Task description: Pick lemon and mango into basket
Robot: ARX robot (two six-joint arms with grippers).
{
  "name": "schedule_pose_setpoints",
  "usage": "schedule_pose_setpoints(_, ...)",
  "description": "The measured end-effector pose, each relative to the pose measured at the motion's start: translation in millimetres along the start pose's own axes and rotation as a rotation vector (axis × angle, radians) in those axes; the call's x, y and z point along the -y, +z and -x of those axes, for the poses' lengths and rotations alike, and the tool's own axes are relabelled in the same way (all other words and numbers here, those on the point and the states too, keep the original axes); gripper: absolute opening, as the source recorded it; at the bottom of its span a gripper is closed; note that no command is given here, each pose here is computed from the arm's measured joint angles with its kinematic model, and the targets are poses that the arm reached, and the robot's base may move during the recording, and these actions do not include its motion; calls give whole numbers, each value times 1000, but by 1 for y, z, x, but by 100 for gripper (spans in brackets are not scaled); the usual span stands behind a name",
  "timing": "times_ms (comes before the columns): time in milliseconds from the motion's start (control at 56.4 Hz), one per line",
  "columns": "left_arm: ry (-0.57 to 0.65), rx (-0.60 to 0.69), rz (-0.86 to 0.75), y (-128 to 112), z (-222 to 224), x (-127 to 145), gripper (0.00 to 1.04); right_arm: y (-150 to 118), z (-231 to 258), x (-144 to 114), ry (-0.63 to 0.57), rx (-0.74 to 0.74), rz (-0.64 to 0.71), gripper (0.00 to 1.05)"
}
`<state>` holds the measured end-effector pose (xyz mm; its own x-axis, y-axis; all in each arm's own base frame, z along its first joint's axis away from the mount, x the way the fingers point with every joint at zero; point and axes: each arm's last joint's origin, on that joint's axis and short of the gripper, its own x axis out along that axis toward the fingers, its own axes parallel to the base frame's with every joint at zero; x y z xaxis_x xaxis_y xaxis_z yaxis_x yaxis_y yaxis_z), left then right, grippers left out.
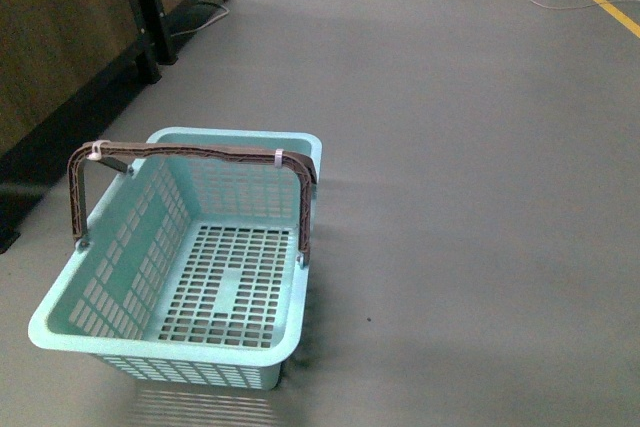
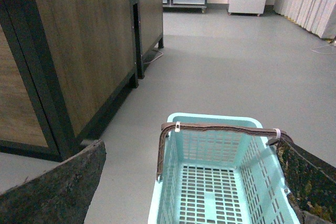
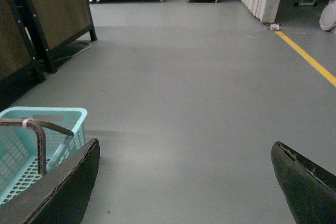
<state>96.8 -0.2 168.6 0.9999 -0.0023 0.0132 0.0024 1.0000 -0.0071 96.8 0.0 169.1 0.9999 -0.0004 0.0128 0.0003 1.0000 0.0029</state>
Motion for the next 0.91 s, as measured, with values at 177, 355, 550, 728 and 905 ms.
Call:
schedule_pose_setpoints(177,0,0,0,0,0,0,98,0,0,0,0,0,0,96)
schedule_pose_setpoints(355,0,0,0,0,0,0,98,0,0,0,0,0,0,96)
schedule_pose_setpoints(550,44,-67,33,-1,0,0,98,0,0,0,0,0,0,96)
schedule_pose_setpoints(728,151,-403,318,3,-22,0,98,0,0,0,0,0,0,96)
schedule_pose_setpoints(905,63,-399,625,29,-67,2,98,0,0,0,0,0,0,96)
